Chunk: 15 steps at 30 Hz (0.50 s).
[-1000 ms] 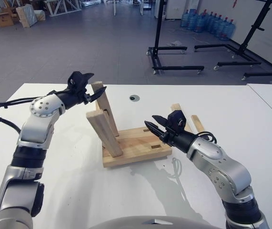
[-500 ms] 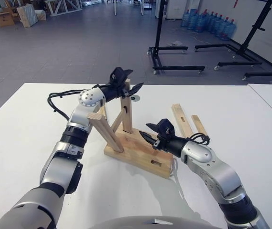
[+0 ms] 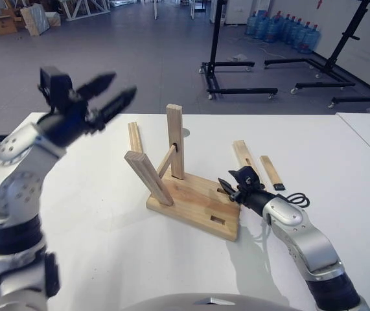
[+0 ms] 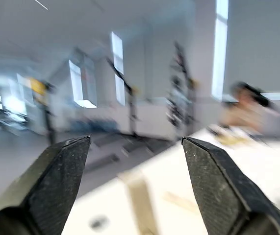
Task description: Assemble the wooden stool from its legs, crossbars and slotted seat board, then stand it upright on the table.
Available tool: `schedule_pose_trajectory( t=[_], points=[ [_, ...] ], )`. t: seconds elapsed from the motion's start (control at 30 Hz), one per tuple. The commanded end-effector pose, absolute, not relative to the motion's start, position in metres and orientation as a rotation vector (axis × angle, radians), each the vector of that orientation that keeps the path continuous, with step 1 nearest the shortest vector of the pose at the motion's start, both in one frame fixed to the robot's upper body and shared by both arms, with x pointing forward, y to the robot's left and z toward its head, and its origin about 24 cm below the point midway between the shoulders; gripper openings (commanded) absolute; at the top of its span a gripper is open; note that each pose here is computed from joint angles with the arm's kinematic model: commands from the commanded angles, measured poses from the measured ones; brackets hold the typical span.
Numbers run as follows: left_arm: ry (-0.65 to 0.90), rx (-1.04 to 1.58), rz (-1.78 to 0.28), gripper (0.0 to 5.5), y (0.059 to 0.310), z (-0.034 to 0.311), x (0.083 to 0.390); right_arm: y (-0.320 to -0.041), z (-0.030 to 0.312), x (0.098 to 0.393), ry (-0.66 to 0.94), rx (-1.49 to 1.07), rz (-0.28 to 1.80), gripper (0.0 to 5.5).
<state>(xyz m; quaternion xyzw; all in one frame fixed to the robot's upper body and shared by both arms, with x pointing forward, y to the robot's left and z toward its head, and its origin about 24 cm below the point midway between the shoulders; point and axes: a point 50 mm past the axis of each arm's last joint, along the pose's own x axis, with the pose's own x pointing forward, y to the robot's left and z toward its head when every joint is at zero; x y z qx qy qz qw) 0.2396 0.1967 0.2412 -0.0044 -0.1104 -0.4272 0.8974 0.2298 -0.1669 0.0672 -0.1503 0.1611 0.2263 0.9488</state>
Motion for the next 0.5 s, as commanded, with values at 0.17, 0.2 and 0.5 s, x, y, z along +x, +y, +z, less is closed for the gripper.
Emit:
schedule_pose_trajectory(
  t=[0.17,0.2,0.5],
  points=[
    [-0.007,0.139,-1.017,3.41,0.179,0.214,0.216,-0.177,0.045,0.222,0.447,-0.34,0.482,2.05],
    [0.028,0.209,-1.001,3.41,0.178,0.204,0.219,-0.174,0.042,0.218,0.468,-0.344,0.519,2.05],
    [-0.154,0.449,-0.667,3.41,0.168,0.179,0.292,-0.161,0.027,0.177,0.657,-0.555,0.92,2.05]
  ],
)
